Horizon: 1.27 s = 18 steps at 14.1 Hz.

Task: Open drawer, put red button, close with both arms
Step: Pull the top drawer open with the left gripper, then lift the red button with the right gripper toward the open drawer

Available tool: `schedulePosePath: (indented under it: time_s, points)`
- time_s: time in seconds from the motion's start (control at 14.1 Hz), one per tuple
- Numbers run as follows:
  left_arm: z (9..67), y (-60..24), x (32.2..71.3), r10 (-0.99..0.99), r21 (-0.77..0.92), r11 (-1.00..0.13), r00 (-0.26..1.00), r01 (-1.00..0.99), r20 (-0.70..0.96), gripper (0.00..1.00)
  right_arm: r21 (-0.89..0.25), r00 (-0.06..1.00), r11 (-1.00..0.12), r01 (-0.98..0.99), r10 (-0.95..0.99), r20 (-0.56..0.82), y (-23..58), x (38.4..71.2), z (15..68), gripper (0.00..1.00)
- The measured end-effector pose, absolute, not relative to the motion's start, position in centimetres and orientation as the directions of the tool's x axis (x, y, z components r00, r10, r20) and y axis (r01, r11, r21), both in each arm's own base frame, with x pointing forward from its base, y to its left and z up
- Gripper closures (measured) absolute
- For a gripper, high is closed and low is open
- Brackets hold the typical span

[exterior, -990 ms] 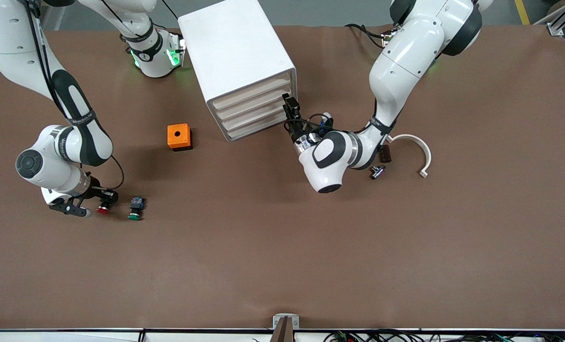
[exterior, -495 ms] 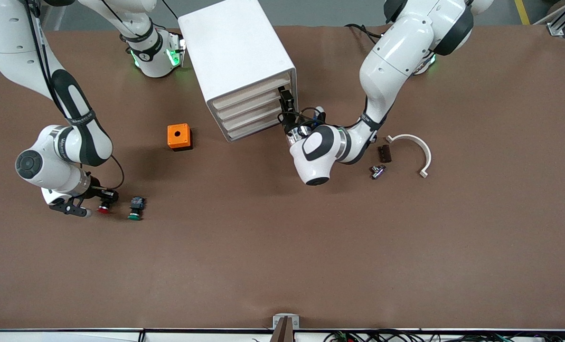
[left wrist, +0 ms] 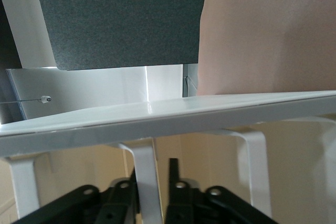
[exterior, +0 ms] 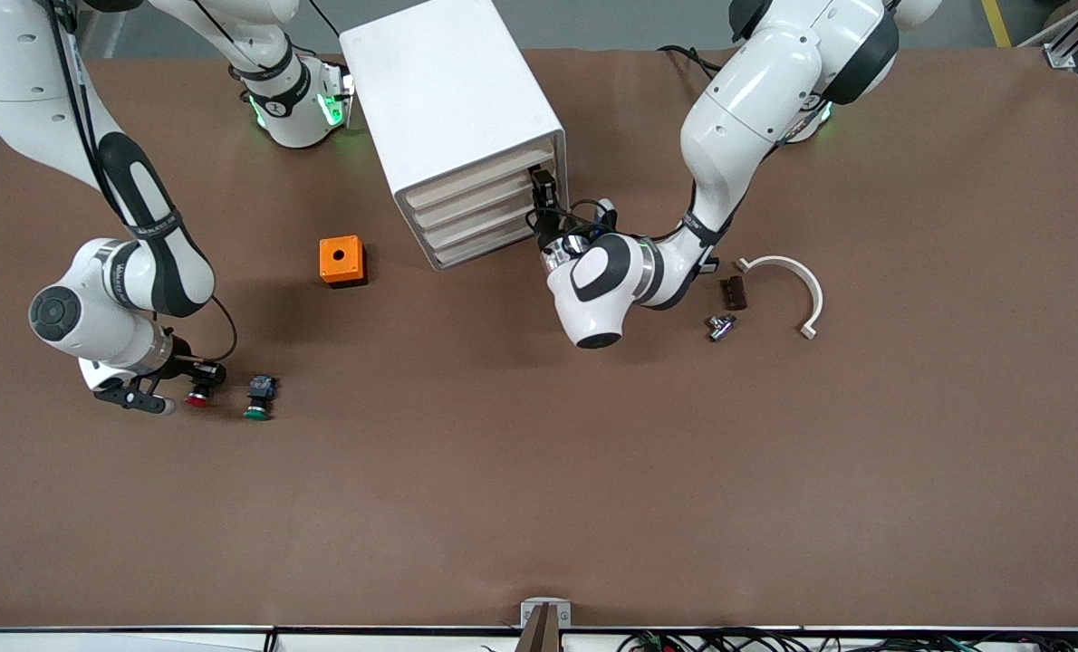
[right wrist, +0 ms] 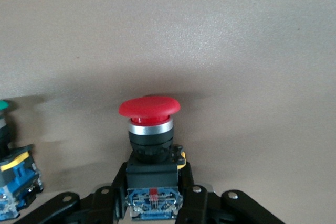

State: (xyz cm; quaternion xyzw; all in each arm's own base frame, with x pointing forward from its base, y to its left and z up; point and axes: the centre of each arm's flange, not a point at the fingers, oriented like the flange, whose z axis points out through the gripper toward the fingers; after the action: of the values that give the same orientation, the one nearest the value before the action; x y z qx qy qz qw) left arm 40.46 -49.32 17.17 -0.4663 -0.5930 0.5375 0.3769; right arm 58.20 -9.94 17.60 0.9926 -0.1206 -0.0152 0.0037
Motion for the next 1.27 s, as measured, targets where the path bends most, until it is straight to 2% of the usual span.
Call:
schedulePosePath:
  time_s: [0.07, 0.21, 0.64, 1.06, 1.27]
  points:
    - [17.3, -49.4, 40.4, 0.958, -0.989, -0.021, -0.279, 0.145, -0.061, 0.89, 0.011, 0.97, -0.971, -0.239, -0.24, -0.029, -9.9, 58.2, 17.6, 0.59]
    - [17.3, -49.3, 40.4, 0.958, -0.99, -0.022, -0.28, 0.141, -0.061, 0.92, 0.011, 0.97, -0.971, -0.239, -0.239, -0.029, -9.9, 58.2, 17.6, 0.59]
    - [17.3, -48.7, 41.1, 0.955, -0.99, -0.02, -0.292, 0.141, -0.061, 0.91, 0.011, 0.971, -0.971, -0.239, -0.239, -0.029, -9.9, 58.2, 17.6, 0.59]
    - [17.4, -44.2, 46.2, 0.918, -0.988, -0.015, -0.389, 0.156, -0.075, 0.89, 0.011, 0.971, -0.971, -0.239, -0.239, -0.028, -9.9, 58.3, 17.7, 0.59]
    - [17.6, -42.3, 48.4, 0.899, -0.986, -0.011, -0.431, 0.168, -0.083, 0.89, 0.011, 0.967, -0.97, -0.241, -0.241, -0.084, -10.1, 59.9, 19.7, 0.59]
